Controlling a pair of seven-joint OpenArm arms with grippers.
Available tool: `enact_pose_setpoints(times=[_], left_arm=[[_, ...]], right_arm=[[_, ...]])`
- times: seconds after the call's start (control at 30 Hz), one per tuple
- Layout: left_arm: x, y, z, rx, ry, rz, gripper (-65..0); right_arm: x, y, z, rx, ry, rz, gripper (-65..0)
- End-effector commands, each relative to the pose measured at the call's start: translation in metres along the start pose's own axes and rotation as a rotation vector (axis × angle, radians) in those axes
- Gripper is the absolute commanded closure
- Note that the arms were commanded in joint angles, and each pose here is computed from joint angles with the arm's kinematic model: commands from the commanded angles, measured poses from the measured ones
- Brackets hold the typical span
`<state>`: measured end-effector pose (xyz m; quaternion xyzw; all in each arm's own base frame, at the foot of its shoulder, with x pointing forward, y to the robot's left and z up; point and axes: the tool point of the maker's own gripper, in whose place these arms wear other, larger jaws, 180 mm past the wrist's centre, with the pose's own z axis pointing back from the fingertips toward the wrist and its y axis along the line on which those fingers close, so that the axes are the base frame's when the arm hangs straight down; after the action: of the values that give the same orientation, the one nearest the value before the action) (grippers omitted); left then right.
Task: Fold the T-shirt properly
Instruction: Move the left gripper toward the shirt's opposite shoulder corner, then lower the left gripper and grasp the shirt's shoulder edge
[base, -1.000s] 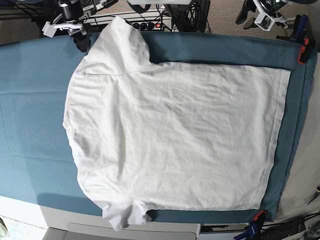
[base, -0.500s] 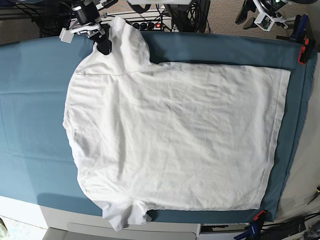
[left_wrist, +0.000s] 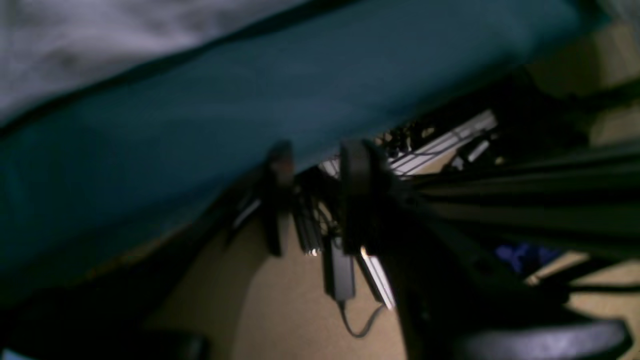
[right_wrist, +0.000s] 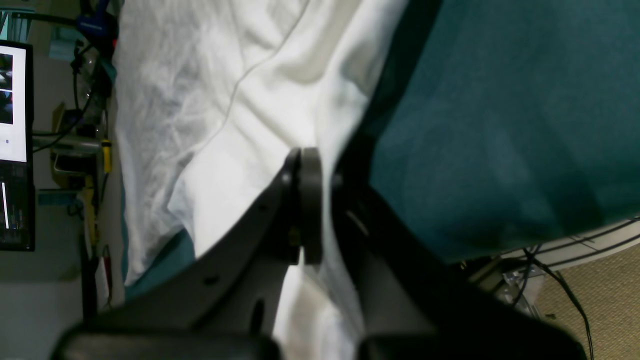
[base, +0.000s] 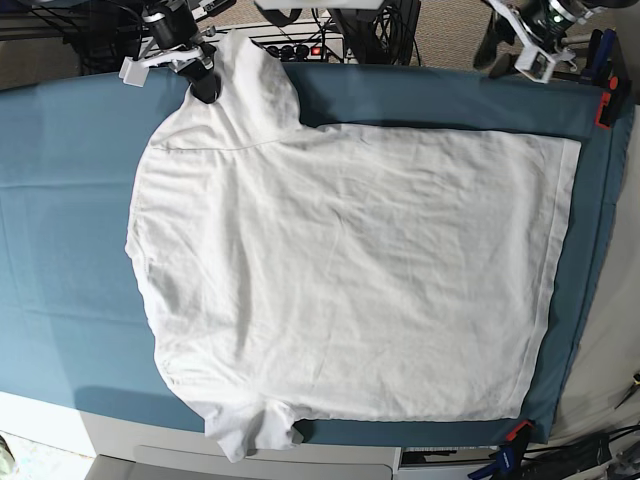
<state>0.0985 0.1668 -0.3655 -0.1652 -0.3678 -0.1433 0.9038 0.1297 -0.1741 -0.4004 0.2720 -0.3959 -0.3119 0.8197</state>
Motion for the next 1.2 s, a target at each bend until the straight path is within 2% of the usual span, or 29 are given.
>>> enact_pose_setpoints(times=[0.0,0.1,0.3,0.43,0.53,0.63,0.93,1.17], left_arm=[[0.009,0.002,0.001,0.007,-0.031,0.033,-17.5],[0.015,0.013,-0.005,0.042,-0.029,0.097,-17.5],[0.038,0.019,-0.016,0.035,-0.077,0.117,-17.5],[0.040,0.044,-0.022,0.134,-0.085,0.165,-17.5],[0.039,0.057,-0.024,0.159,-0.085,0.173,-17.5],[0.046,0.065,-0.019,0.170,-0.110,0.178,-17.4],[0.066,0.111,0.014,0.281,-0.181,0.217,-17.4],[0.070,0.116,0.018,0.261,-0.174,0.183,-17.4]], right_arm=[[-0.002,-0.003,0.004,-0.014,0.014,0.007,0.0],[-0.002,-0.003,0.004,-0.014,0.014,0.007,0.0],[-0.002,-0.003,0.004,-0.014,0.015,0.008,0.0],[-0.002,-0.003,0.004,-0.014,0.014,0.008,0.0],[-0.002,-0.003,0.004,-0.014,0.014,0.007,0.0],[-0.002,-0.003,0.004,-0.014,0.014,0.007,0.0],[-0.002,-0.003,0.004,-0.014,0.010,0.007,0.0],[-0.002,-0.002,0.004,-0.012,0.010,0.006,0.0]])
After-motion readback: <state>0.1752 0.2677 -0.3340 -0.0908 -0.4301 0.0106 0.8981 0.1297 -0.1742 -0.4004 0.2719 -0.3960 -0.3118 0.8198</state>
